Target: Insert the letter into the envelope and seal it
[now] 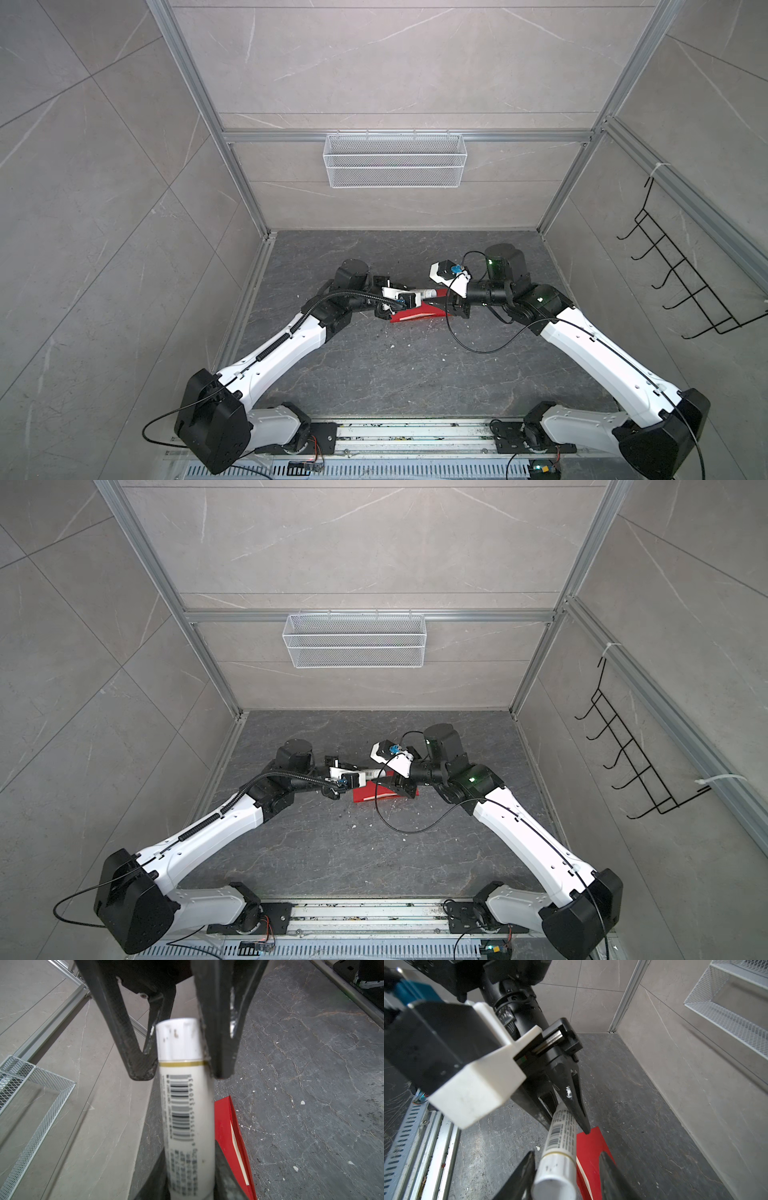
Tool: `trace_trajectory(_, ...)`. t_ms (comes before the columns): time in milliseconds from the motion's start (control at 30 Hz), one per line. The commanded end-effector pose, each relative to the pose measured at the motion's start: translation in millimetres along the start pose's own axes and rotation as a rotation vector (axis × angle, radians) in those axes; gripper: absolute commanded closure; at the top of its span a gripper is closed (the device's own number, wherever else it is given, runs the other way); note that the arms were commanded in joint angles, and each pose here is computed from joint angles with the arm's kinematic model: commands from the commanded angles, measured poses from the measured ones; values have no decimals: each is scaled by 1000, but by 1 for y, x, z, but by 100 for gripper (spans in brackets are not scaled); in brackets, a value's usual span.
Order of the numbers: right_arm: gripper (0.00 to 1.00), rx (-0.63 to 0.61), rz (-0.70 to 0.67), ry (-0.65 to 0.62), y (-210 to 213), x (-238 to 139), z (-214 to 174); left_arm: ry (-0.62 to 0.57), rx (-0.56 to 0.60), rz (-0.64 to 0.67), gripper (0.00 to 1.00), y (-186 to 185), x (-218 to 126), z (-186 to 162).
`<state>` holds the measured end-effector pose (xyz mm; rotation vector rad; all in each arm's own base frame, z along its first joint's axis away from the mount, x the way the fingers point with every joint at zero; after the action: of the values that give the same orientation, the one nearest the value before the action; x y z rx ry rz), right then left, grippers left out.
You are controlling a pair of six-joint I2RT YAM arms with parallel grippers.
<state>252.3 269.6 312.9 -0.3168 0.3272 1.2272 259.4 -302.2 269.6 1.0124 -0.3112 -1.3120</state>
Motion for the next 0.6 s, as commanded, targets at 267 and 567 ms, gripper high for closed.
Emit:
trace_trajectory(267, 60, -58, 51, -11, 10, 13, 8, -66, 3, 27, 100, 17, -7, 19)
trace_trajectory(567, 75, -61, 59, -12, 13, 18, 7, -73, -6, 25, 100, 16, -6, 19)
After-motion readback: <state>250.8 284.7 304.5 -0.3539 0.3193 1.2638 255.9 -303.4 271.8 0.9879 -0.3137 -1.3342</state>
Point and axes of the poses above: each gripper's point midway between its finger pads, its own x axis out along the fingers, its own y axis along the line the jaws close on, z = x × y, the point moved 1 cm from there along -x, back along the fingers, and after that the axes turned 10 degrees about x, right-handed, at the moved point
